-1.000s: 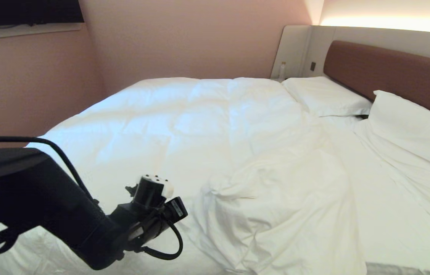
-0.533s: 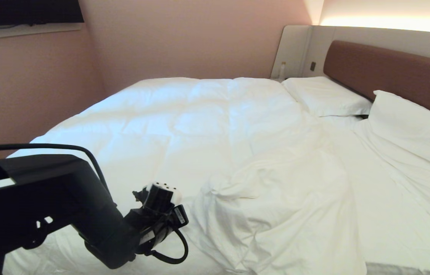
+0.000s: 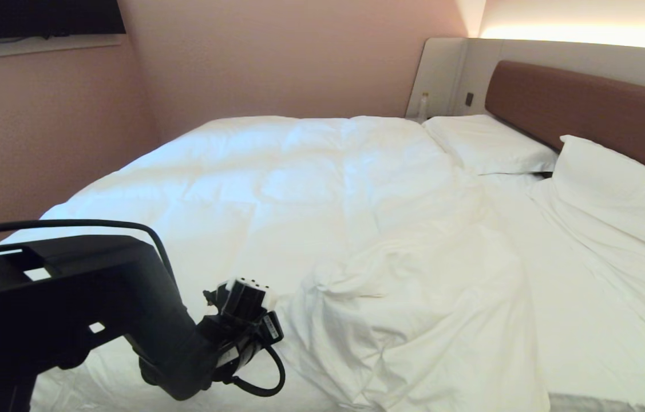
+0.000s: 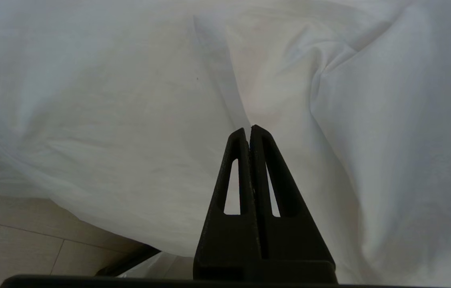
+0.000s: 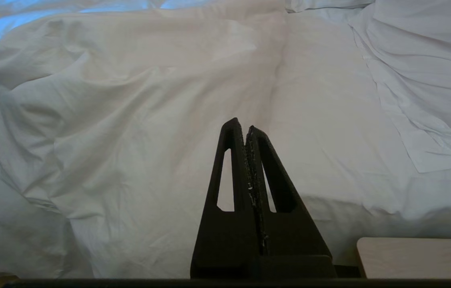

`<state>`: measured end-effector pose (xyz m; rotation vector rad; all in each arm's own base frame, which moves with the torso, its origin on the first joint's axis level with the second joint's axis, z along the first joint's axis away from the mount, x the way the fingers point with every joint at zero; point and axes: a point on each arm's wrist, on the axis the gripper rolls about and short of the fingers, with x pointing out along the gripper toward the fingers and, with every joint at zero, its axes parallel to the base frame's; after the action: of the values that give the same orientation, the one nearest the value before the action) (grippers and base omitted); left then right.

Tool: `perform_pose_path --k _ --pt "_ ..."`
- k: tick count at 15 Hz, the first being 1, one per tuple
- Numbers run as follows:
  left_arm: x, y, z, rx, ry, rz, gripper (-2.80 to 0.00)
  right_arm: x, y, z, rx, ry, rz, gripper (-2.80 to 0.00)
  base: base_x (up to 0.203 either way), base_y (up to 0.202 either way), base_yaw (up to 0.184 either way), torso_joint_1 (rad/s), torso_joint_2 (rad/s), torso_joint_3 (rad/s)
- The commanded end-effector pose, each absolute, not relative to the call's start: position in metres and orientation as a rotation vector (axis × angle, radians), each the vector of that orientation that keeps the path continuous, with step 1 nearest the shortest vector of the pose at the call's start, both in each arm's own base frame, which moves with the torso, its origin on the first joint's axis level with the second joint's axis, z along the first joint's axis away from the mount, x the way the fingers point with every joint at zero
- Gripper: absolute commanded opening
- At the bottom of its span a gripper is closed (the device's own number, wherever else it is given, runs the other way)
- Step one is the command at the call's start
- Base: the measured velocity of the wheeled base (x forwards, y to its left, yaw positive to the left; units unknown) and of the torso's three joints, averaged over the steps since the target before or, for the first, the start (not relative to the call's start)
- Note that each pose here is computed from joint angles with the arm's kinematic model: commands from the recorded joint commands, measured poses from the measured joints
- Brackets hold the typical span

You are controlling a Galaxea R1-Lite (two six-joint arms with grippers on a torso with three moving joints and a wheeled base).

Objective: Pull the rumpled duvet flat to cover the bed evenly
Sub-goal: Flatten the corners of the folded blanket

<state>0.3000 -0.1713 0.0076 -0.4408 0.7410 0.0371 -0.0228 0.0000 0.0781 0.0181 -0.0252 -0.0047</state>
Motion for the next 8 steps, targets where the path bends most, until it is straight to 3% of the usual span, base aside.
perform_pose_path --k 1,8 --pt "0.301 -0.172 0.007 -0.446 0.738 0.039 -2.8 -0.023 0.0 0.078 0.018 -0.026 -0.004 -2.8 0.0 0.0 0.0 0.0 0.0 0.0" --pt "0.301 -0.172 0.022 -0.472 0.698 0.016 -2.8 -0.023 0.0 0.078 0.018 -0.026 -0.004 -2.8 0.0 0.0 0.0 0.0 0.0 0.0"
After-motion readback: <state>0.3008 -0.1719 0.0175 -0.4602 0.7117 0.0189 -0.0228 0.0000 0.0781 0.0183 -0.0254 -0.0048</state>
